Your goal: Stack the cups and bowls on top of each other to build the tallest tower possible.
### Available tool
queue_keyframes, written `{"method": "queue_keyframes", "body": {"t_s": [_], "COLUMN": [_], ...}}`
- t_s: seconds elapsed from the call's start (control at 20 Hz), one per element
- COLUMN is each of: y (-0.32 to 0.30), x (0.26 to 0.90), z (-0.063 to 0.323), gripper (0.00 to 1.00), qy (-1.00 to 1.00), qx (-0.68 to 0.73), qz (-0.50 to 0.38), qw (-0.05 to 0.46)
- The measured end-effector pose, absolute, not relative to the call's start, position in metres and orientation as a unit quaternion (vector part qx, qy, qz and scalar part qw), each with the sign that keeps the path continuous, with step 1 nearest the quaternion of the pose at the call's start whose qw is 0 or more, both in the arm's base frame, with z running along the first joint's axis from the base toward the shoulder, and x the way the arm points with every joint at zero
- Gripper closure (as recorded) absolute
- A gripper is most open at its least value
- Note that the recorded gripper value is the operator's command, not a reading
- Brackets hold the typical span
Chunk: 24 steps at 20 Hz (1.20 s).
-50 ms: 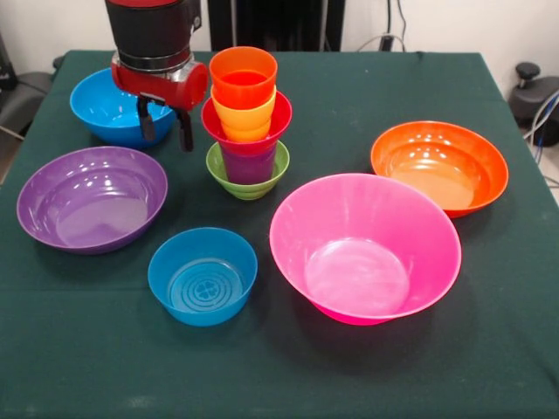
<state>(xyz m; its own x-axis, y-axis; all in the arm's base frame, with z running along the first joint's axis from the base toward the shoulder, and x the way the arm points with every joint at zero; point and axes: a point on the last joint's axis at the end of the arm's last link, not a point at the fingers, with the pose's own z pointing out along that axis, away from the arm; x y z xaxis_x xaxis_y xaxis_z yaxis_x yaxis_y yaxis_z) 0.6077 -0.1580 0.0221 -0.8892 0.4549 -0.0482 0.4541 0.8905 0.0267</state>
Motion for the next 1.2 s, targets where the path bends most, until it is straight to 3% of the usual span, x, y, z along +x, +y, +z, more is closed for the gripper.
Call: {"method": "queue_keyframes", "body": {"t_s": [1.2], "y": [-0.157], "x": [0.6078], "z": [0.0177], "gripper": [0.0], "qy": [0.973], "qx": [0.229], "qz": [0.012], "qw": [0.027]}}
